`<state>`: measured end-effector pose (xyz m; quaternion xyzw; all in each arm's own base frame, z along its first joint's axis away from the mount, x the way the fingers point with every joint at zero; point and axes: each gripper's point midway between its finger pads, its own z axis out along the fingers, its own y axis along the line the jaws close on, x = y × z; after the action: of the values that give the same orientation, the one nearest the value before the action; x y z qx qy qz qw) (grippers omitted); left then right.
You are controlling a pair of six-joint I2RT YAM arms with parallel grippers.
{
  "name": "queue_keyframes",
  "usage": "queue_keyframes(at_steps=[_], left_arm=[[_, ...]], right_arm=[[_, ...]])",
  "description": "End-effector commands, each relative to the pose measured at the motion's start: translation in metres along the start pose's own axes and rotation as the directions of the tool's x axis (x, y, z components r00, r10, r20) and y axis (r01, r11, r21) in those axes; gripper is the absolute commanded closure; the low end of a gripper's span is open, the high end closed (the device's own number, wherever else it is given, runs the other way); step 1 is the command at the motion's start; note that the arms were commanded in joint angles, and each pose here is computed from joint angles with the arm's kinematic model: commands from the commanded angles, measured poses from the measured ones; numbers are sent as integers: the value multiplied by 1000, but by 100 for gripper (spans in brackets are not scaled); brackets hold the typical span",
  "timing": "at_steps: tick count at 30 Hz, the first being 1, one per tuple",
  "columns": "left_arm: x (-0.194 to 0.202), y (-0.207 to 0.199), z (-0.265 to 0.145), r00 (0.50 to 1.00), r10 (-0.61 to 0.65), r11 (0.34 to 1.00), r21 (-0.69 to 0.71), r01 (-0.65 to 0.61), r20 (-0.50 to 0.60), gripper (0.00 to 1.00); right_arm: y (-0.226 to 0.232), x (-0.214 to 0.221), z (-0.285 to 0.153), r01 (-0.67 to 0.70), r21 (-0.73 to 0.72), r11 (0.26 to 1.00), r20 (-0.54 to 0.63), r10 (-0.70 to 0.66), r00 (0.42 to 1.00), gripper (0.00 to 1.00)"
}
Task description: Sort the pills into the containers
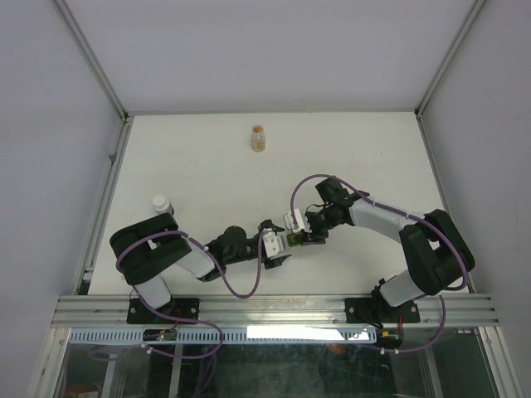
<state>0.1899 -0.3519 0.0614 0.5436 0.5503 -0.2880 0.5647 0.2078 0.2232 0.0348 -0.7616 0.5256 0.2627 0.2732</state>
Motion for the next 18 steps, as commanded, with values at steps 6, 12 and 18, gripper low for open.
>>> queue_keyframes(at_steps=[6, 12, 18], left_arm=[[-26, 11, 6, 993, 20, 998, -57, -14, 117, 27], [-24, 7, 3, 993, 8, 999, -47, -3, 121, 27], [-20, 4, 3, 992, 2, 999, -42, 4, 128, 28]], right_arm=[[-6, -5, 2, 21, 18, 1000, 14, -21, 1000, 46], [-6, -6, 2, 24, 21, 999, 15, -24, 1000, 44], [-5, -3, 4, 14, 16, 1000, 6, -14, 1000, 41]])
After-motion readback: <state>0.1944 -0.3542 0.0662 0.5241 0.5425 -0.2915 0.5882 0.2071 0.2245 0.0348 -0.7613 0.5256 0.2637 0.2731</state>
